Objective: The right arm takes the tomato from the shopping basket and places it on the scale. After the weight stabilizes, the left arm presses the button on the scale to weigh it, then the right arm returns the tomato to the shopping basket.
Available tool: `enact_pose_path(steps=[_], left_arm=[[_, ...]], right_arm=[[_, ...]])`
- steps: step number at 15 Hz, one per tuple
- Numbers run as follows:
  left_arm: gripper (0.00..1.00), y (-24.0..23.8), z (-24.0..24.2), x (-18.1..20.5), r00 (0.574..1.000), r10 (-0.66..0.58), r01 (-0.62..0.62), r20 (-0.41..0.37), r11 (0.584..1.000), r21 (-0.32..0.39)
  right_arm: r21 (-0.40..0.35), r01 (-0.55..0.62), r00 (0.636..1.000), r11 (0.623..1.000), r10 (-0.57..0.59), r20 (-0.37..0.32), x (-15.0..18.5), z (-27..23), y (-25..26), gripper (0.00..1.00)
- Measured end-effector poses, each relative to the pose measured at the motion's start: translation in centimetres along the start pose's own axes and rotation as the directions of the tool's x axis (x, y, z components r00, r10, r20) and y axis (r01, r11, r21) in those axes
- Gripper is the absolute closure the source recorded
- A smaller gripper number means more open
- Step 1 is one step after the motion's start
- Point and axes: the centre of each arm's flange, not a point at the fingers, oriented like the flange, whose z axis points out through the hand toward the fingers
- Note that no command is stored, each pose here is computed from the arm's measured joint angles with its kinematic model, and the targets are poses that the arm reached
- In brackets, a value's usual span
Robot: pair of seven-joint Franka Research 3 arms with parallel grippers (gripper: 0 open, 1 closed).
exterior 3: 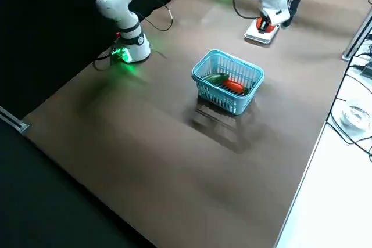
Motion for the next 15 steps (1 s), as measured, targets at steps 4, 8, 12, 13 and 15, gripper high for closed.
enact_pose_path(steps=[4, 8, 12, 13, 15], left_arm=[[0.00, 0.1, 0.0, 0.0, 1.000, 0.001, -0.001, 0.001, 1.000, 0.000], [0.00, 0.1, 0.0, 0.0, 1.000, 0.001, -0.001, 0.002, 1.000, 0.001], [0.00, 0.1, 0.0, 0.0, 1.000, 0.002, -0.002, 0.002, 1.000, 0.001], [0.00, 0.1, 0.0, 0.0, 1.000, 0.002, -0.002, 0.003, 1.000, 0.001], [0.00, 0.2, 0.0, -0.1, 1.000, 0.003, -0.003, 0.003, 1.000, 0.001]], right_arm=[[-0.162, -0.024, 0.999, 0.987, 0.029, 0.034, -2.5, -6.2, 2.0, 0.33], [-0.329, -0.031, 0.996, 0.944, 0.055, 0.064, -4.5, -10.3, 5.0, 0.33], [-0.485, -0.022, 0.993, 0.874, 0.075, 0.092, -5.3, -11.1, 8.4, 0.33], [-0.518, -0.023, 0.993, 0.855, 0.081, 0.089, -5.1, -10.6, 9.7, 0.33], [-0.531, -0.031, 0.993, 0.847, 0.085, 0.078, -4.3, -9.3, 11.3, 0.33]])
